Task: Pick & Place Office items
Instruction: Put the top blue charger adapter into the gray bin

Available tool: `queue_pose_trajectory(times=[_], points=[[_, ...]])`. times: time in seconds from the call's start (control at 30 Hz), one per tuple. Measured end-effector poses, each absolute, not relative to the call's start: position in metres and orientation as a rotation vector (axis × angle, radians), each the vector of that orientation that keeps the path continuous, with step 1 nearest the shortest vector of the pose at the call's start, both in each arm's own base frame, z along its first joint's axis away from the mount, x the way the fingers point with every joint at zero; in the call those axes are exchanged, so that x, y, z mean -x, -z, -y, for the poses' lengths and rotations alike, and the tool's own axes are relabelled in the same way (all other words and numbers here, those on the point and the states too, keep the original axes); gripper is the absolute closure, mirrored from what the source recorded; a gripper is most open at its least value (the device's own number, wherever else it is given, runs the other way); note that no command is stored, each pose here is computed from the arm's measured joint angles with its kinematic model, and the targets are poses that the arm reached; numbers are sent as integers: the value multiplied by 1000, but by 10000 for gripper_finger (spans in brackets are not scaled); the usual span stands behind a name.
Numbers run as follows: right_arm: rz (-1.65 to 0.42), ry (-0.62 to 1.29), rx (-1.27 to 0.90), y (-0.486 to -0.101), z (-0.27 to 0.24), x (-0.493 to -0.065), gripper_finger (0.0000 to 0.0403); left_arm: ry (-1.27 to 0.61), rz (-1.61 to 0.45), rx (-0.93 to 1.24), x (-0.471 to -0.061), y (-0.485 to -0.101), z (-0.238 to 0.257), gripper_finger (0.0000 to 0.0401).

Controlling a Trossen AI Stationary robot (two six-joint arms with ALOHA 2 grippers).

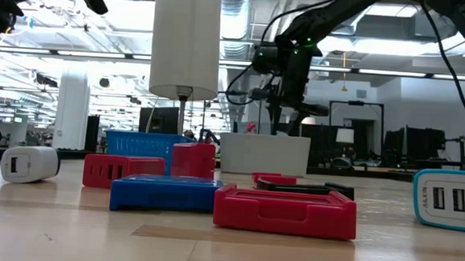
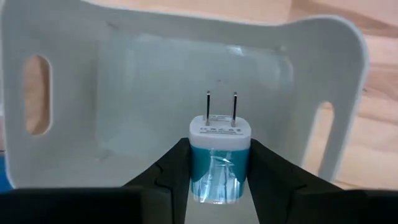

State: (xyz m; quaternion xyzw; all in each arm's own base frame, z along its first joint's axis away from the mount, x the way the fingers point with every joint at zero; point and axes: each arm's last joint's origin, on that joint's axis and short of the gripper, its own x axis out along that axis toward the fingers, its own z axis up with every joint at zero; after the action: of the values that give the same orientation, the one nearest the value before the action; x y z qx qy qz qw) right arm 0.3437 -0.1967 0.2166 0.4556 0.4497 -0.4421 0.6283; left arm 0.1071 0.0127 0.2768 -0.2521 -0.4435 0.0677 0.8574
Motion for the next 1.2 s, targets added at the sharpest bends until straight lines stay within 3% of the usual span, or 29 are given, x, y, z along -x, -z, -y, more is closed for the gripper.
queue_pose_trajectory(times=[1.0, 1.2], points=[[-1040, 1046, -1066, -204, 211, -340, 280, -107, 927, 524, -107, -277, -11, 358], [-1008, 1019, -1052, -205, 209, -346, 259, -107, 926, 523, -107, -277, -11, 358]])
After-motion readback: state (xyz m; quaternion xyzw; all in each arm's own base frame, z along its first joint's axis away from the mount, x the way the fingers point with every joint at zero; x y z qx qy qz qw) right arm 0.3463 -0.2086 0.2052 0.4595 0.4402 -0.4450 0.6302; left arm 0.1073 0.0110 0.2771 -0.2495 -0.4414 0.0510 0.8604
